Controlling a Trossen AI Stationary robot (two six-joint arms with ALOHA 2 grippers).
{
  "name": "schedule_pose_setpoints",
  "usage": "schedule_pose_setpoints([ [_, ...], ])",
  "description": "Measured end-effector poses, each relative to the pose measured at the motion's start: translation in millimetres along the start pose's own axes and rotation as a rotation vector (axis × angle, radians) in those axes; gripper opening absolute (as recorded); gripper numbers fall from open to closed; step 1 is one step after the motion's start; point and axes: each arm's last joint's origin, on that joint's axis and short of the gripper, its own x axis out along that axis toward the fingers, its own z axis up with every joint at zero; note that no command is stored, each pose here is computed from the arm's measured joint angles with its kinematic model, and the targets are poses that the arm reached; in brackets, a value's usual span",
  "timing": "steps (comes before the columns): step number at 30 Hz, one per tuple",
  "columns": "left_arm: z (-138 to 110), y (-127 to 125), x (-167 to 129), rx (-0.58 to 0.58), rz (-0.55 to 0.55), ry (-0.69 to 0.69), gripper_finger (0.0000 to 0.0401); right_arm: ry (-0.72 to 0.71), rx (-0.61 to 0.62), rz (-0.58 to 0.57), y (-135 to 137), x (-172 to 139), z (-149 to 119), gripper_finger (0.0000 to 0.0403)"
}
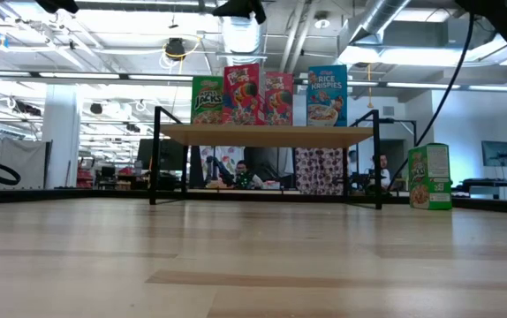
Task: Stack cereal on shelf
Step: Put the red cereal box on the shelf aligned with the other red cereal box
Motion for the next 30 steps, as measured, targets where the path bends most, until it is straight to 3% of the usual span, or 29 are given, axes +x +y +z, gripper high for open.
schedule_pose_setpoints([
  [11, 16.5, 5.2, -3.0, 0.041, 0.298, -0.219, 0.0108, 0.018, -0.085, -0.004, 1.3, -25.0, 11.7, 0.0291],
  [18, 23.8, 3.9, -4.3, 0.121, 0.317, -0.270, 0.0114, 0.002, -0.135, -0.007, -0.7, -44.7, 23.5, 0.0291],
  [30, 54.2, 9.7, -3.4, 0.347, 0.418, -0.409, 0.0180, -0.033, -0.180, 0.019, 10.7, -93.1, 43.9, 0.0291],
])
